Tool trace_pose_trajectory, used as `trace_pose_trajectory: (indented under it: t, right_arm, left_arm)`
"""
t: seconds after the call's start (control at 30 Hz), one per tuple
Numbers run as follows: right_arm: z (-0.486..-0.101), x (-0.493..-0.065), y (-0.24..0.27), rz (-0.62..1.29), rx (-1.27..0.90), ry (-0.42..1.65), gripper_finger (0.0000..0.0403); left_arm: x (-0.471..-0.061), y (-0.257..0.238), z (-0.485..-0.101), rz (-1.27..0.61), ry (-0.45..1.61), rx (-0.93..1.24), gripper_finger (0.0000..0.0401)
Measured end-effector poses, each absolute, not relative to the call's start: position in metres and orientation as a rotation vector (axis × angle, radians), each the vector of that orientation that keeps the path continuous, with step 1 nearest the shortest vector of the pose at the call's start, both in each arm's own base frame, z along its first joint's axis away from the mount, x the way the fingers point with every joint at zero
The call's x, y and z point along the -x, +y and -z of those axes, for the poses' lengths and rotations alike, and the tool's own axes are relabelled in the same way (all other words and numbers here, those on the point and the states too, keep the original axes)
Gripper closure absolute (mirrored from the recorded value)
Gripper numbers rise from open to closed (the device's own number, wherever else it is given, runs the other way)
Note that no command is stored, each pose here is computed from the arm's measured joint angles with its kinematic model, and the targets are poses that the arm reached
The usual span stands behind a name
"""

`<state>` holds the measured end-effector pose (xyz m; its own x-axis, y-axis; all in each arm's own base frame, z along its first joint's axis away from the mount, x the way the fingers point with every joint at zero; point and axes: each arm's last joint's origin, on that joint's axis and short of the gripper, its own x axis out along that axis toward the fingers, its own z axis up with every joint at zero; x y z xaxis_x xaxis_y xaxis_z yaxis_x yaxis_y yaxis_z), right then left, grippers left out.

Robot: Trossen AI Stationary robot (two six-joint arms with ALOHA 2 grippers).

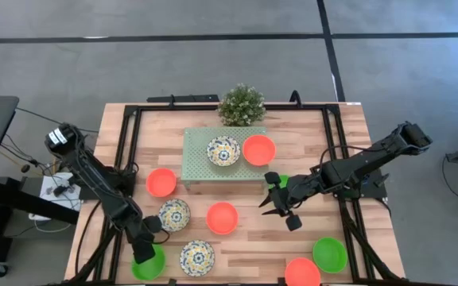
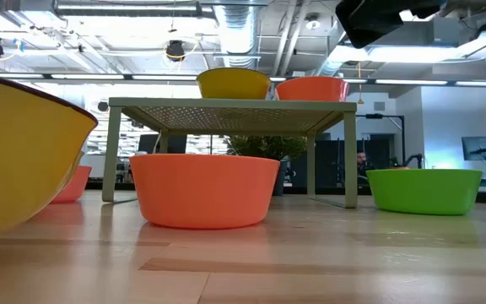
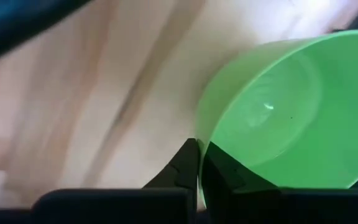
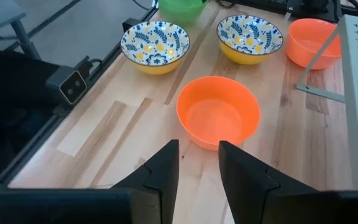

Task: Pick & Place Mini bowls
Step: Put the green bowl on the shelf

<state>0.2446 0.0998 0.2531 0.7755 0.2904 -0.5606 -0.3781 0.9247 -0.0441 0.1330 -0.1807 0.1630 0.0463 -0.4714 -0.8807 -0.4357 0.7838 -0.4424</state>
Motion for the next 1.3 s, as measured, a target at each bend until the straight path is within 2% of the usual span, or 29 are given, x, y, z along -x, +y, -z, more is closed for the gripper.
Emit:
trace_pose_trajectory:
  t: [0.17,0.27,0.4,0.6,0.83,1.13,1.3]
  right_arm:
    - [-0.253,-0.244,0.1,-0.368,0.174,0.58,0.0294]
    - [-0.253,-0.244,0.1,-0.368,0.175,0.58,0.0294]
    - [-0.253,-0.244,0.1,-0.368,0.175,0.583,0.0294]
    - [-0.252,-0.244,0.1,-0.368,0.176,0.587,0.0294]
    - [-0.252,-0.244,0.1,-0.368,0.176,0.586,0.0294]
    - [-0.252,-0.244,0.099,-0.368,0.176,0.586,0.0294]
    - [-0.252,-0.244,0.099,-0.368,0.178,0.586,0.0294]
  left_arm:
    - [-0.13,-0.172,-0.187,0.068,1.496,0.873,0.0394]
    - [-0.13,-0.164,-0.201,0.077,1.381,0.912,0.0394]
    - [-0.132,-0.153,-0.214,0.081,1.174,0.859,0.0394]
    - [-0.147,-0.124,-0.229,-0.104,0.812,0.826,0.0394]
    - [-0.155,-0.078,-0.251,-0.266,0.58,0.973,0.0395]
    - [-0.146,-0.029,-0.272,-0.308,0.433,1.174,0.0395]
    - [-0.142,-0.004,-0.262,-0.417,0.537,1.252,0.0396]
